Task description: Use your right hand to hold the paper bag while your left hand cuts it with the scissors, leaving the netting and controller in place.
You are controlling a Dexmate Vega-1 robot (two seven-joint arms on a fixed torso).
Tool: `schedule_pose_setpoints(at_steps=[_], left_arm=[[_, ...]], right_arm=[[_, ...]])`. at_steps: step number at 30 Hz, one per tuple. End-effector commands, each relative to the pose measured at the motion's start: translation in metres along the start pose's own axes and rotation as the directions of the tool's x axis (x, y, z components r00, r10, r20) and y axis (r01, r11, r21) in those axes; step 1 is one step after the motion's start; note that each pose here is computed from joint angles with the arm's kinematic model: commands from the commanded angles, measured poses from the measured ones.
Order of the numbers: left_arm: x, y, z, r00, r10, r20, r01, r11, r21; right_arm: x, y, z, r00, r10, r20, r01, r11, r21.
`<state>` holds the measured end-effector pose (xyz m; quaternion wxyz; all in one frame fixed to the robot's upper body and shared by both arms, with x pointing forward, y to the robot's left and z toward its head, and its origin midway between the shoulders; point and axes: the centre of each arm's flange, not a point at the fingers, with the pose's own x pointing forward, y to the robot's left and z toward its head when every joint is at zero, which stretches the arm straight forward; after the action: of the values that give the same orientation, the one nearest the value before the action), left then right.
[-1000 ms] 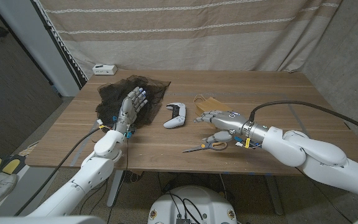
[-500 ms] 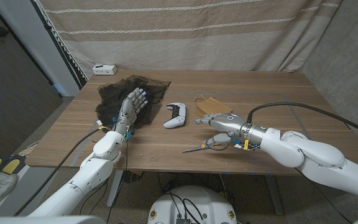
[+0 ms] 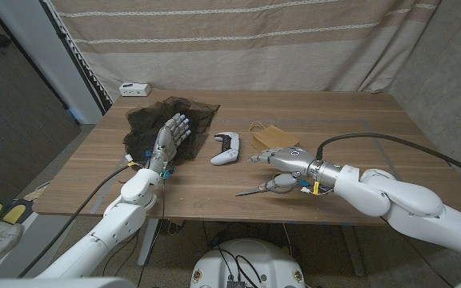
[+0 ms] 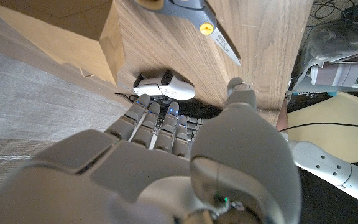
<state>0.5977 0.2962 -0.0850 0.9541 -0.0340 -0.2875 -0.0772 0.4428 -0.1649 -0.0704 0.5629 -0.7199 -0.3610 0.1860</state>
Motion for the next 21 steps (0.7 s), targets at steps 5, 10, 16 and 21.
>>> schedule_pose_setpoints(at_steps=[5,10,16,21], left_arm=[[0.0004,-0.0012,-0.0005,1.000,-0.003,-0.003,0.003,1.000,0.002],[0.0000,-0.0014,-0.0021,1.000,-0.005,-0.004,0.005,1.000,0.001],[0.0000,-0.0013,-0.0013,1.000,-0.008,-0.001,0.008,1.000,0.003],[-0.0004,-0.0004,-0.0010,1.000,-0.007,-0.001,0.007,1.000,0.005]], right_arm=[[0.0045,0.0058,0.0044,1.000,0.012,-0.013,-0.012,1.000,-0.024],[0.0057,0.0076,0.0049,1.000,0.023,-0.016,-0.023,0.999,-0.031],[0.0077,0.0098,0.0062,0.999,0.033,-0.013,-0.033,0.999,-0.034],[0.0092,0.0120,0.0068,0.999,0.034,-0.011,-0.035,0.999,-0.033]])
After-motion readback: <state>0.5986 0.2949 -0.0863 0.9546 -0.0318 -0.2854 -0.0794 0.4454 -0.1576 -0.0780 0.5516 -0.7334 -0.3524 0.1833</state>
